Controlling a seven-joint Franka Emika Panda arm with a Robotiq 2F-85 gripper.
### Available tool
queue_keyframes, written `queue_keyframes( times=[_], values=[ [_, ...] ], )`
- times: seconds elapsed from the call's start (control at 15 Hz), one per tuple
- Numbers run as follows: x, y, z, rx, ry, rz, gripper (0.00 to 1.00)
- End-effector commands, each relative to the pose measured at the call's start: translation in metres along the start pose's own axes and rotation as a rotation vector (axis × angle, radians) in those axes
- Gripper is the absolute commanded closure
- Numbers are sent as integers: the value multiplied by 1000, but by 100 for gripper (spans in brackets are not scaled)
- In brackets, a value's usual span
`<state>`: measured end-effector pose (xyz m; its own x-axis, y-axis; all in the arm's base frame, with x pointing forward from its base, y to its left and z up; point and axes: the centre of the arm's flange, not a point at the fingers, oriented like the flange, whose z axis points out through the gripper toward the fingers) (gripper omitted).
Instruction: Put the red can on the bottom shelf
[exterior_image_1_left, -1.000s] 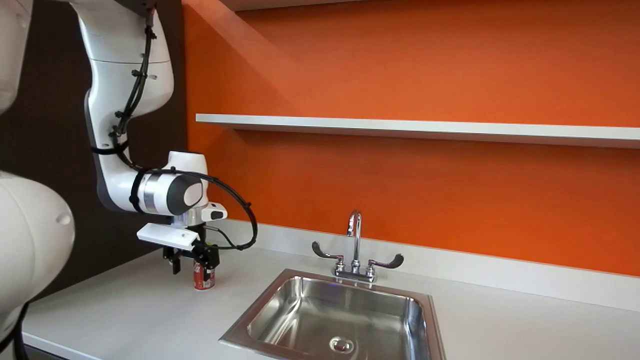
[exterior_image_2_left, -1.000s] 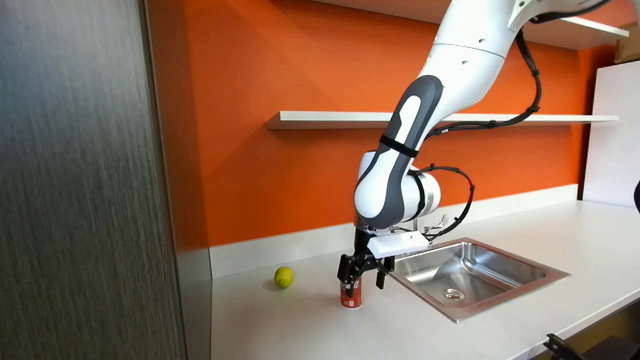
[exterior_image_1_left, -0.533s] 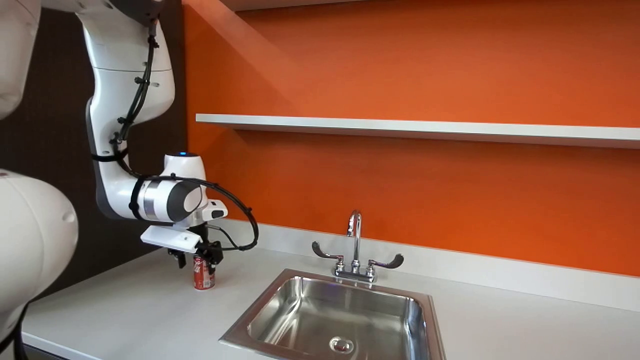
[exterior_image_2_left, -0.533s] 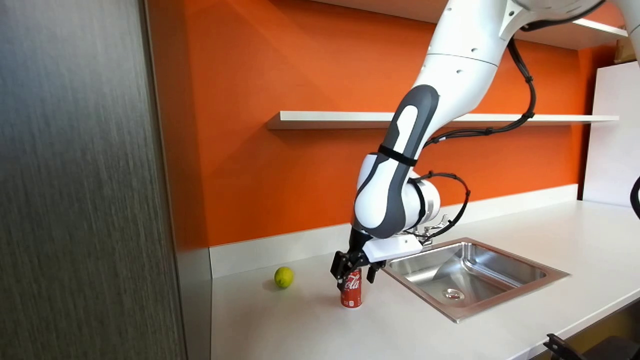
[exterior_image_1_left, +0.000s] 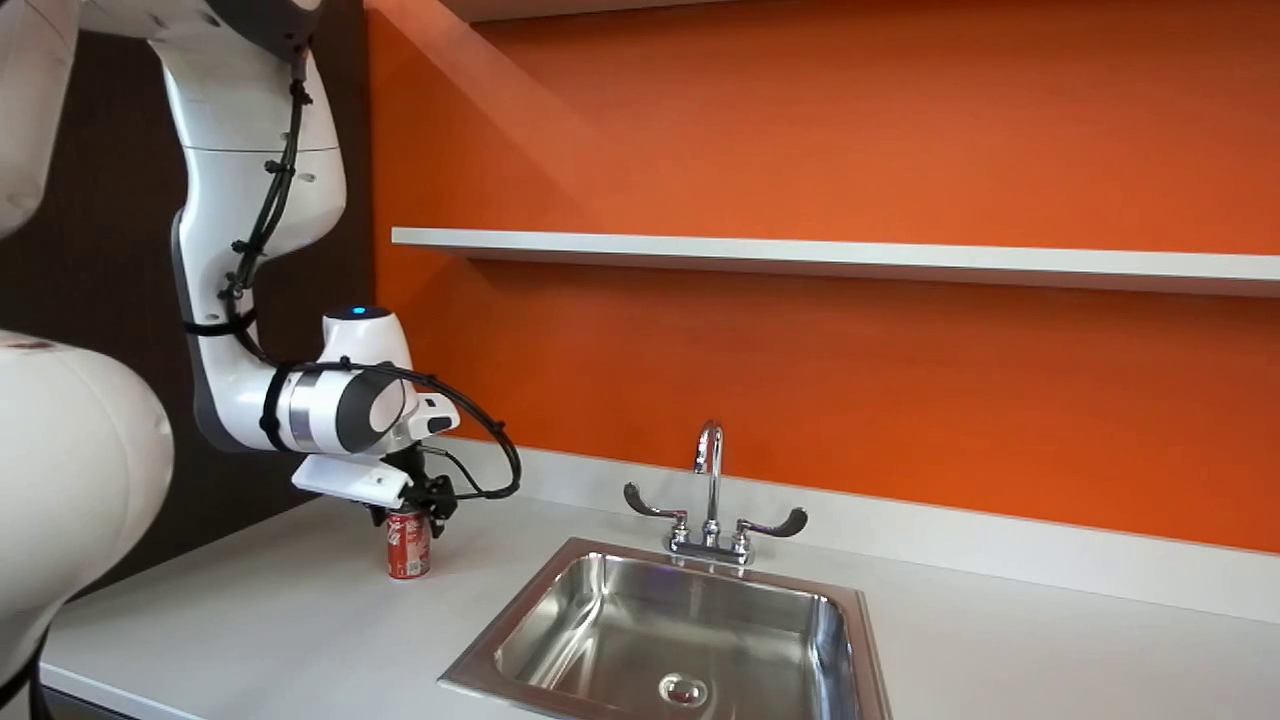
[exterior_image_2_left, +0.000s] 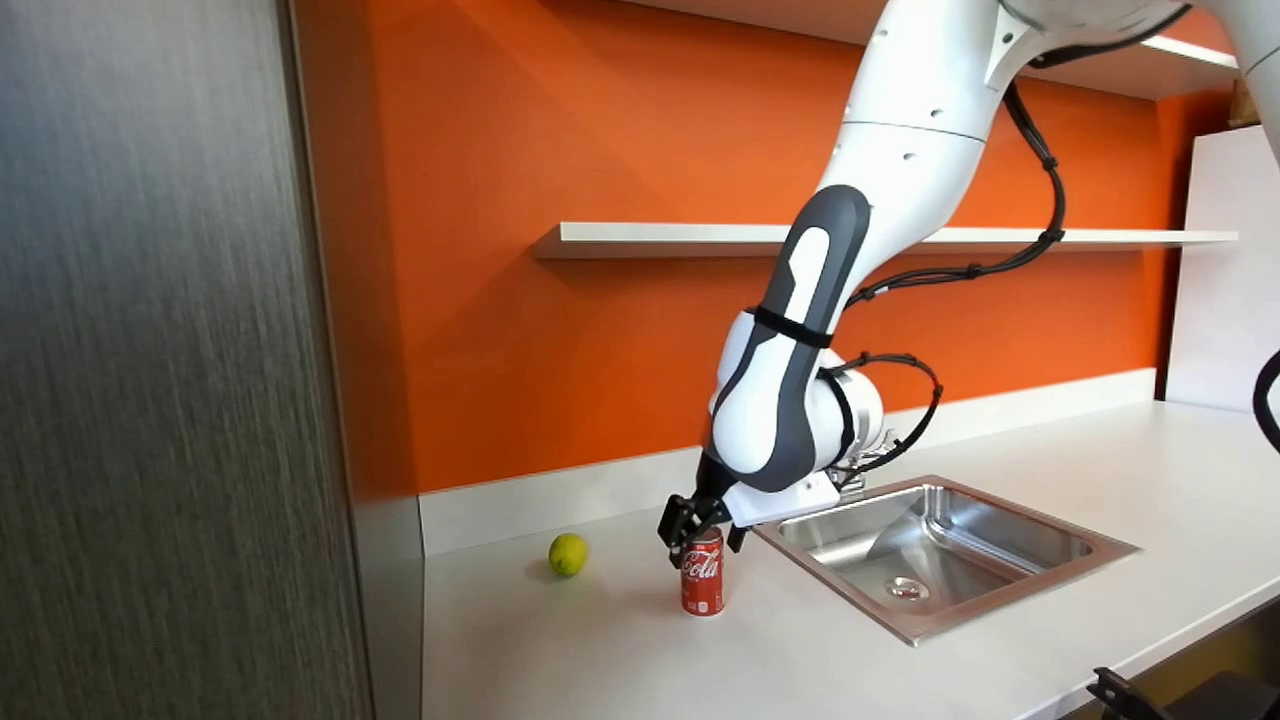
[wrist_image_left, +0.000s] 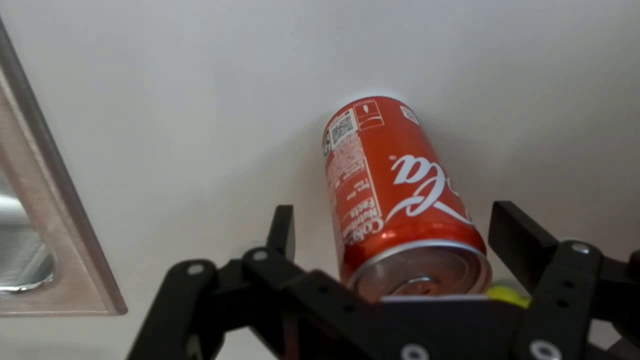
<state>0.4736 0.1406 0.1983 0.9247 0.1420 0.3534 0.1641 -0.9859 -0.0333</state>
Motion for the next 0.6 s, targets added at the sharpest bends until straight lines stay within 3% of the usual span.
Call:
queue_keyframes(
  times=[0.0, 0.13, 0.2, 0.33, 0.53],
  values=[
    [1, -7, 3, -9, 9, 13, 0],
    [1, -9, 3, -12, 8, 16, 3],
    [1, -8, 4, -12, 7, 14, 28],
    [0, -8, 4, -13, 12, 10, 31],
    [0, -8, 5, -5, 18, 13, 54]
  ],
)
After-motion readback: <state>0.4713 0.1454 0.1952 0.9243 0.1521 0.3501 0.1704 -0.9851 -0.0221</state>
